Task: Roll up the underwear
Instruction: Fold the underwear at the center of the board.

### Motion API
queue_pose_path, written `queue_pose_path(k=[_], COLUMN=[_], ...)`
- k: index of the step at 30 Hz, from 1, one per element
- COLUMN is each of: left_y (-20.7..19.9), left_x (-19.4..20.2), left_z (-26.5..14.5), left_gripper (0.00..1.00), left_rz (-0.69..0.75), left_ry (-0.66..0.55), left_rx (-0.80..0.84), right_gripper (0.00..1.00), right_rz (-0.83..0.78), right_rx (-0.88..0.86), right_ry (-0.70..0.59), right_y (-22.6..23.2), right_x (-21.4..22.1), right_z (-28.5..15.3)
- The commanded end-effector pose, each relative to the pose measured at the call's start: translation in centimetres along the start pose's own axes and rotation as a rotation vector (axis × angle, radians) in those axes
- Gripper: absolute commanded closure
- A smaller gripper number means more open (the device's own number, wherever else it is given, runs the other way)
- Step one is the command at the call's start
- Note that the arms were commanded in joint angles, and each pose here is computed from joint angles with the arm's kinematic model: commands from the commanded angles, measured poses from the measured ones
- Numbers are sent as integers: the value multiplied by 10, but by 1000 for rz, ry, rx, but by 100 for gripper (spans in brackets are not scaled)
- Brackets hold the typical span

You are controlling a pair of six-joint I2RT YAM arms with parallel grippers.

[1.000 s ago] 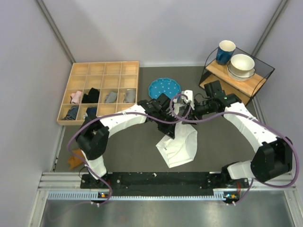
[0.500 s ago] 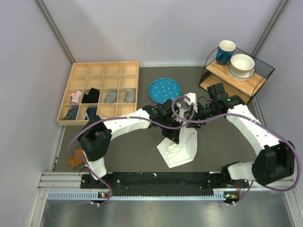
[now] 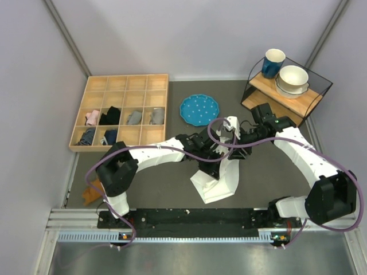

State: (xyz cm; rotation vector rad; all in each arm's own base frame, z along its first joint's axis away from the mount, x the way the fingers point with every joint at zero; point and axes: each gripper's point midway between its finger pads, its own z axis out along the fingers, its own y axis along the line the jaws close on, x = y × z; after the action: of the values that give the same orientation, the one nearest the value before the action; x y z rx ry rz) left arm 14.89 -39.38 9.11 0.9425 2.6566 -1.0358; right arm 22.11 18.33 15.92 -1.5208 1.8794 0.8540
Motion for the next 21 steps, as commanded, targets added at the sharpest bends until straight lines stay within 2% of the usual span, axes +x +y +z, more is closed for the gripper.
queue_pose_path(k=[1,9,21], left_y=[-25,-25,-26], left_x=[34,48,65], left_z=[22,39,33], left_gripper=[100,100,100], left_rz=[93,85,102], left_ry=[90,135,152], left_rx=[78,77,56], right_gripper=[53,53,53], right_rz=[-149,-140,-124], right_rx=[-3,-14,-31], right_ry=[-154,-152,-143], right_y=[-8,-7,-7], right_x=[-43,-41,-38], right_z=[-1,1,4])
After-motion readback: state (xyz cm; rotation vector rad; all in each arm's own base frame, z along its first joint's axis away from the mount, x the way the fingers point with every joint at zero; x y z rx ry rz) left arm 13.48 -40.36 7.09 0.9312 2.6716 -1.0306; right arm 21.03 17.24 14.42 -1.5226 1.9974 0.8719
